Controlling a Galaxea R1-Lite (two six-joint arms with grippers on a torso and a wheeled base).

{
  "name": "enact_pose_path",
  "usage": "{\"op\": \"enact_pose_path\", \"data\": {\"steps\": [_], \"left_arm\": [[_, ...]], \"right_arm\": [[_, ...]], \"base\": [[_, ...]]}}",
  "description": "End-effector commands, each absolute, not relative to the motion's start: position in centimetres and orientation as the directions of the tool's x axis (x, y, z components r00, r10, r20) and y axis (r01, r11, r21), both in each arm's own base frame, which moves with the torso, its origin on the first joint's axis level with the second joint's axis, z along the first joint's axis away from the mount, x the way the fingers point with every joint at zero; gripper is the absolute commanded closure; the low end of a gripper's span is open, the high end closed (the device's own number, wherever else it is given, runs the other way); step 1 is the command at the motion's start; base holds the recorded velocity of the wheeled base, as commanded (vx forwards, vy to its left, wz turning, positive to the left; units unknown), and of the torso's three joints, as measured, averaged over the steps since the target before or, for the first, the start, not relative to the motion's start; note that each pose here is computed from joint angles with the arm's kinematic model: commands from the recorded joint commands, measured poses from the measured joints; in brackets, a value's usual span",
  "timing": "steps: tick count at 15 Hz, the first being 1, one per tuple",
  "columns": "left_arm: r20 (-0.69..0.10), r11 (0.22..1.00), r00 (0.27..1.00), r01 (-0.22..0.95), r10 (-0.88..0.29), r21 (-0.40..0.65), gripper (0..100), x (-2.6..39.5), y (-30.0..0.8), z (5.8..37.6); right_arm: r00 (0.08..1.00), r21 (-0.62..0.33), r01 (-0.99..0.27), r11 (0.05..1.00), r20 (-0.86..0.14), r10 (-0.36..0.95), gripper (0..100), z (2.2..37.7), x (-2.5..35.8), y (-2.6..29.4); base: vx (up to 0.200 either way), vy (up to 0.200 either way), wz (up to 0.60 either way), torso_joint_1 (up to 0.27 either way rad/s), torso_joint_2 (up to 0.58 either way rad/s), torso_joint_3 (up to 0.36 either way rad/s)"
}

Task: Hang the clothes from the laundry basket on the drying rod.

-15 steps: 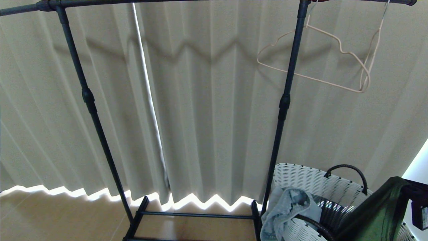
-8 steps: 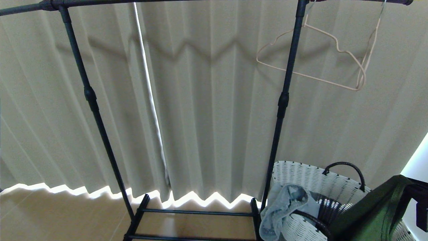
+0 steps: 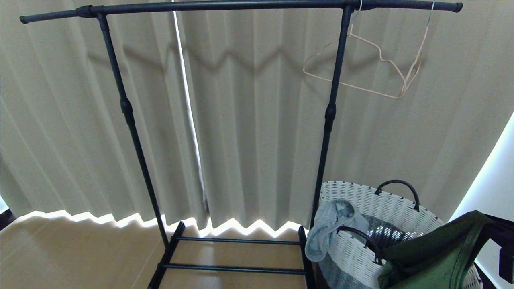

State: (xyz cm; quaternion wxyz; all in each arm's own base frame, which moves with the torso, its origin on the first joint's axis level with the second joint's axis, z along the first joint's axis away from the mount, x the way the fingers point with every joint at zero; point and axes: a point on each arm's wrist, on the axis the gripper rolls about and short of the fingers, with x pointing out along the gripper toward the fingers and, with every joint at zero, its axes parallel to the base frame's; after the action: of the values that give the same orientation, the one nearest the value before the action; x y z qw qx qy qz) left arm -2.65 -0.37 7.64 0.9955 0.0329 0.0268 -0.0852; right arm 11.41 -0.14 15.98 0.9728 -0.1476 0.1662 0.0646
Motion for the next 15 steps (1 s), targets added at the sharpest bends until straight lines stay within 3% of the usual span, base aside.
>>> {"op": "enact_pose_path", "data": {"steps": [1,5,11,15], "left_arm": [[-0.057,0.983,0.984,0.171,-0.168,0.061,0,-2.66,-0.37,7.67],[-0.057,0.983,0.984,0.173,-0.169,0.059,0,-2.66,-0.37,7.67],[-0.057,0.983,0.984,0.173,-0.169,0.059,0,-2.66,-0.37,7.67],[-0.059,0.983,0.984,0.172,-0.168,0.062,0,-2.65,-0.37,7.63]], "right_arm": [[0.932,-0.263,-0.181,0.947,-0.353,0.08,100,15.75,11.44,-0.11],[0.93,-0.262,-0.19,0.946,-0.358,0.087,100,15.57,11.35,-0.02],[0.928,-0.26,-0.192,0.946,-0.361,0.089,100,15.51,11.33,-0.01],[0.924,-0.258,-0.207,0.944,-0.369,0.102,100,15.31,11.31,0.14]], "base": [[0.0,0.0,0.0,0.0,0.0,0.0],[0.0,0.0,0.0,0.0,0.0,0.0],[0.0,0.2,0.0,0.001,0.0,0.005],[0.0,0.0,0.0,0.0,0.0,0.0]]}}
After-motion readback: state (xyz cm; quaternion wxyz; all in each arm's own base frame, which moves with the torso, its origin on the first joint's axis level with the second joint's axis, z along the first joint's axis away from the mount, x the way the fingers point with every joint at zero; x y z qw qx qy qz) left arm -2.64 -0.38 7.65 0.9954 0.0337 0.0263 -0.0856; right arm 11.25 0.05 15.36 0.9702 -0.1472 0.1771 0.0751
